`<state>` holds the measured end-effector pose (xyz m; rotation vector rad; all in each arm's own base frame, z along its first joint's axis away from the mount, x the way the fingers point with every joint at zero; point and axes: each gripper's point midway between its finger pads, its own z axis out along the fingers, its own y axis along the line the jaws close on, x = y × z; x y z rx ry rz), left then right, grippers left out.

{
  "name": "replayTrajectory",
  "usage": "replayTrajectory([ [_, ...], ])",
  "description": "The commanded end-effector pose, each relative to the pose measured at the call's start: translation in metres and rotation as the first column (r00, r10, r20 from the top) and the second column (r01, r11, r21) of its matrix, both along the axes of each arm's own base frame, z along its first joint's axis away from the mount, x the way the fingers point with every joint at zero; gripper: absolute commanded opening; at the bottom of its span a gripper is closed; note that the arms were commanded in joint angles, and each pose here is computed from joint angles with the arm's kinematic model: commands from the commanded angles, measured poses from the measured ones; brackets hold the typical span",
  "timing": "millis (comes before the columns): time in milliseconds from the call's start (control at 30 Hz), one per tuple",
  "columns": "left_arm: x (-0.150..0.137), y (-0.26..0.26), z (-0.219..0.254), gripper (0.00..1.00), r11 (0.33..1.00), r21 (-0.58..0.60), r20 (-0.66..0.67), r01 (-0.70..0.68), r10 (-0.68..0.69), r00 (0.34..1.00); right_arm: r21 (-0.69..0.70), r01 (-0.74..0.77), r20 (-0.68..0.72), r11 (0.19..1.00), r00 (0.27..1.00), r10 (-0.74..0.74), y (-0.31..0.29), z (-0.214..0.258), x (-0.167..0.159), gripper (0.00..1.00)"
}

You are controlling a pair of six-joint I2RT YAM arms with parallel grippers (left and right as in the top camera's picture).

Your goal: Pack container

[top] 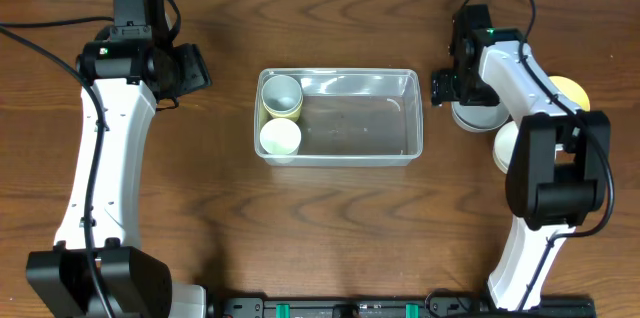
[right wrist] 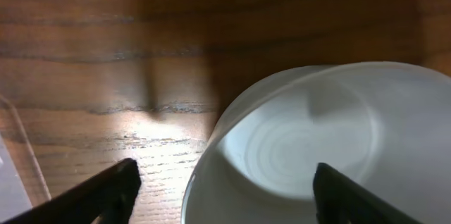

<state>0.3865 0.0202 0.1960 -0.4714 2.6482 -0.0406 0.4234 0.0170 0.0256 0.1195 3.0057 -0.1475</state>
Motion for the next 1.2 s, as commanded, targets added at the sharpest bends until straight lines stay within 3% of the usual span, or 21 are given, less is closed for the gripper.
replayTrajectory([
  [0, 0.0, 0.0, -0.003, 0.69, 1.0, -0.008, -0.008, -0.009, 0.009, 1.0, -0.01, 0.02, -0.006, 1.0, 1.0, -0.02, -0.005, -0.005, 0.001, 0.69],
  [200, 0.0, 0.0, -0.003, 0.68, 1.0, -0.007, -0.008, -0.009, 0.009, 1.0, -0.009, 0.019, -0.001, 1.0, 1.0, -0.019, -0.004, -0.005, 0.002, 0.5],
  [400, 0.0, 0.0, -0.003, 0.68, 1.0, -0.007, -0.008, -0.009, 0.009, 1.0, -0.009, 0.019, 0.006, 1.0, 1.0, -0.019, -0.004, -0.005, 0.004, 0.24],
  [500, 0.0, 0.0, -0.003, 0.68, 1.0, -0.008, -0.008, -0.009, 0.009, 1.0, -0.008, 0.019, 0.012, 1.0, 1.0, -0.019, -0.004, -0.005, 0.005, 0.17],
  [600, 0.0, 0.0, -0.003, 0.68, 1.0, -0.008, -0.008, -0.009, 0.009, 1.0, -0.007, 0.02, 0.021, 1.0, 1.0, -0.019, -0.004, -0.004, 0.007, 0.01],
  [867, 0.0, 0.0, -0.003, 0.68, 1.0, -0.007, -0.008, -0.009, 0.009, 1.0, -0.013, -0.048, 0.101, 0.999, 0.994, 0.049, 0.0, 0.023, 0.027, 0.01],
  [1033, 0.0, 0.0, -0.003, 0.68, 1.0, -0.007, -0.008, -0.009, 0.009, 1.0, -0.04, -0.19, 0.188, 0.981, 0.963, 0.194, 0.024, 0.081, 0.043, 0.01],
  [1167, 0.0, 0.0, -0.003, 0.68, 1.0, -0.007, -0.007, -0.009, 0.009, 1.0, -0.077, -0.331, 0.285, 0.94, 0.897, 0.339, 0.066, 0.138, 0.046, 0.01],
])
